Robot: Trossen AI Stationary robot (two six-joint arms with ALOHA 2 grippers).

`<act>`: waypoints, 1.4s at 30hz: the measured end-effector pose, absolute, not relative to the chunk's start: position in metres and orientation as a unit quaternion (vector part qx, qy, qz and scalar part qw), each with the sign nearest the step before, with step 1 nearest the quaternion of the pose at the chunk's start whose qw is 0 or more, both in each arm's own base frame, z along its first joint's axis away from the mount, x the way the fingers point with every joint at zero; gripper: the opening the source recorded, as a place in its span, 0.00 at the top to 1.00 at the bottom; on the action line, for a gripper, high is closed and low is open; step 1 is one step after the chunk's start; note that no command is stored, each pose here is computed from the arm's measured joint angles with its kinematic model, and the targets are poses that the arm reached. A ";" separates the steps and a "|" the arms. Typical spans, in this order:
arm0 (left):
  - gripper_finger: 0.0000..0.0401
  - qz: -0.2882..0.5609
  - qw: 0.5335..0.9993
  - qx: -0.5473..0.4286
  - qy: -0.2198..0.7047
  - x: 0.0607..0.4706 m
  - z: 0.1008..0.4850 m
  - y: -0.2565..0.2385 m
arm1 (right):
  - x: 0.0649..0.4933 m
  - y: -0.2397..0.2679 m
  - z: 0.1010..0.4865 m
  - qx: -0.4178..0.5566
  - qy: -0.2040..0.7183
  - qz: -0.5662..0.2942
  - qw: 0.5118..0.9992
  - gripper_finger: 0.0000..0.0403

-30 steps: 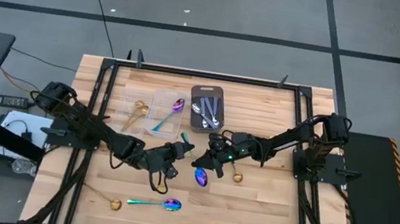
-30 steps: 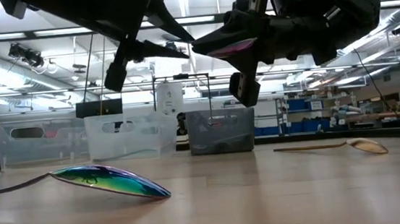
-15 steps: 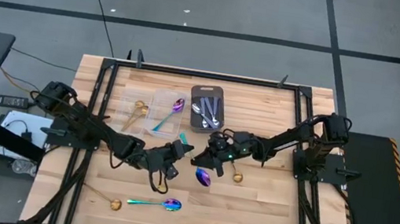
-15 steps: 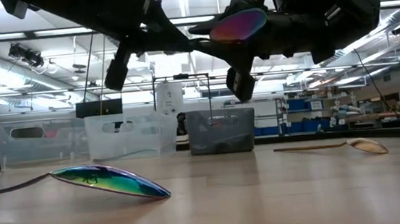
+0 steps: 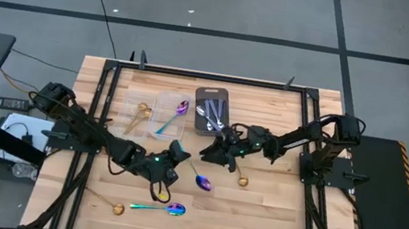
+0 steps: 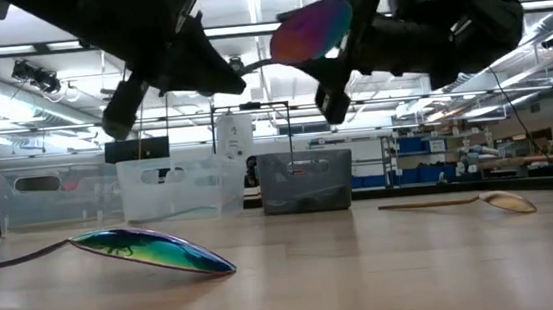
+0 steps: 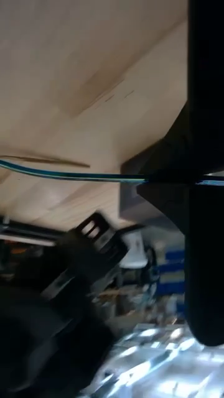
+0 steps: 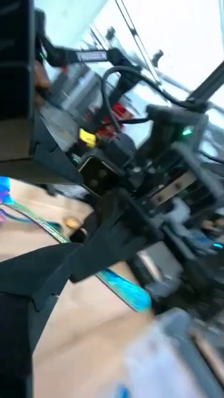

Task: Sort silverware by color (type)
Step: Put the blue spoon into the right transparent bin

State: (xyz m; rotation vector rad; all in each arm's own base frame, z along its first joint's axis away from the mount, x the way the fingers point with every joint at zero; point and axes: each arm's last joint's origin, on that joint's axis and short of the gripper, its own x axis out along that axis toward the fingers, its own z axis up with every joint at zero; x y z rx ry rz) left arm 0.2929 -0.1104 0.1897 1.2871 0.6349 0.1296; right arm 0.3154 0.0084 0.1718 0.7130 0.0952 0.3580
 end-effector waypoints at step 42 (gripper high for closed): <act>0.97 0.265 0.897 0.006 0.353 0.257 0.228 0.038 | 0.276 0.035 0.167 0.154 -0.021 -0.046 0.987 0.58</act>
